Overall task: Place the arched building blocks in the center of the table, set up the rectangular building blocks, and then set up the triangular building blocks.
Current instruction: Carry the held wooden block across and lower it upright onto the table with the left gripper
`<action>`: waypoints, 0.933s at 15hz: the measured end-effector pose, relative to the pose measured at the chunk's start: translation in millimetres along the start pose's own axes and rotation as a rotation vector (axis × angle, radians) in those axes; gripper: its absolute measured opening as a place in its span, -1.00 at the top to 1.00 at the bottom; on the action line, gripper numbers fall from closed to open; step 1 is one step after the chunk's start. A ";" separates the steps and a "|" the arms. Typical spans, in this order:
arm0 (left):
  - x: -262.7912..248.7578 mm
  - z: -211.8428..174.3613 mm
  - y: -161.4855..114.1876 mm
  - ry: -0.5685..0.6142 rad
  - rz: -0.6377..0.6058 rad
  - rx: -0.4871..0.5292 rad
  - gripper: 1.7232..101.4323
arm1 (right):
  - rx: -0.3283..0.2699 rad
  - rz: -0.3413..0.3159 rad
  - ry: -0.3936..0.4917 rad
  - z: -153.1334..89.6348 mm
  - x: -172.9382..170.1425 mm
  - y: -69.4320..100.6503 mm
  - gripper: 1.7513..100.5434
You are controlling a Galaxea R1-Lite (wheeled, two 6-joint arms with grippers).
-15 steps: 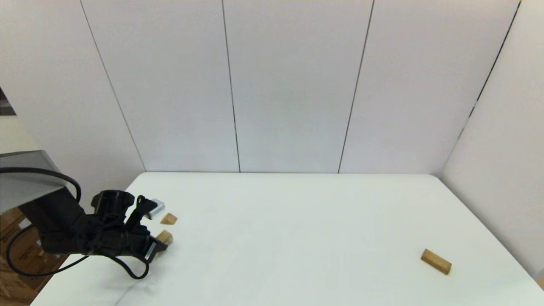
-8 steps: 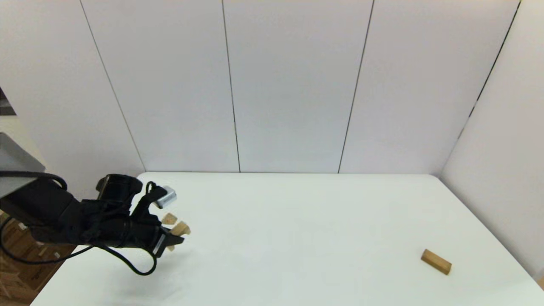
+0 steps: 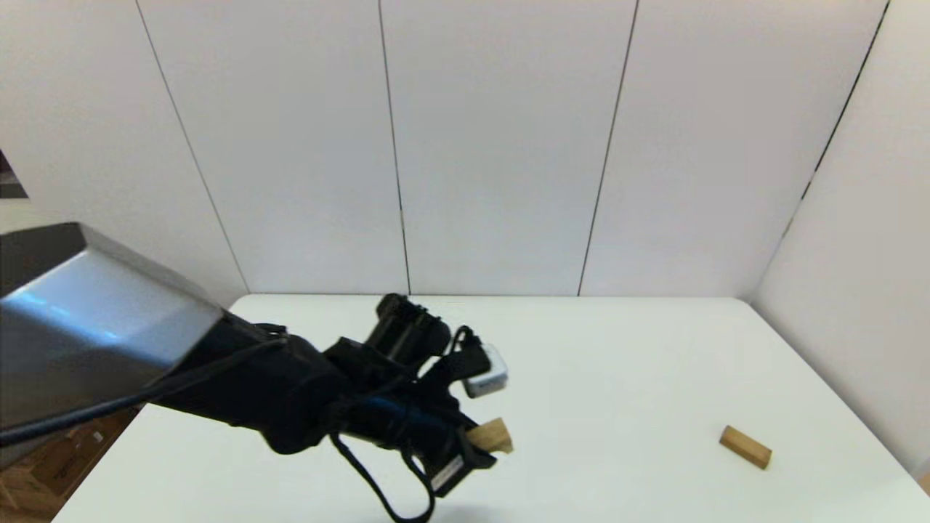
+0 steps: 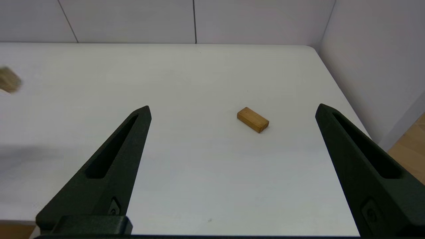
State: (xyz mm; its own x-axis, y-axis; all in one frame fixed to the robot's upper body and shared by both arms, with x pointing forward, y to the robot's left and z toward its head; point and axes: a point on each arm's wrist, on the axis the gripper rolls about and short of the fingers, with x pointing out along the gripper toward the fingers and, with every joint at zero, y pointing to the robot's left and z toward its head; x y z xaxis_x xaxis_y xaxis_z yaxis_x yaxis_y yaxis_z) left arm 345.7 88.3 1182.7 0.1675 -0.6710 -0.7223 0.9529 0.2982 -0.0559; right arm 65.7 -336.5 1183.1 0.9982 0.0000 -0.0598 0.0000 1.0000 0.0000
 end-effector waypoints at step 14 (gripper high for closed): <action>64.5 -33.0 14.6 0.208 -0.141 0.151 0.43 | 0.000 0.000 0.000 0.0 0.0 0.0 -0.95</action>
State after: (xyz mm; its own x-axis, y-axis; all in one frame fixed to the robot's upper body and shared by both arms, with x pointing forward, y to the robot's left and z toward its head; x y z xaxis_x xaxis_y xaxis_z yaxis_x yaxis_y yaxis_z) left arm 362.0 71.8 1112.6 -0.0101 -0.5401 -0.8416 0.9926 0.0964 -0.0738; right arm 65.7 -336.5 1183.1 0.9982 0.0000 -0.0598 0.0000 1.0000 0.0000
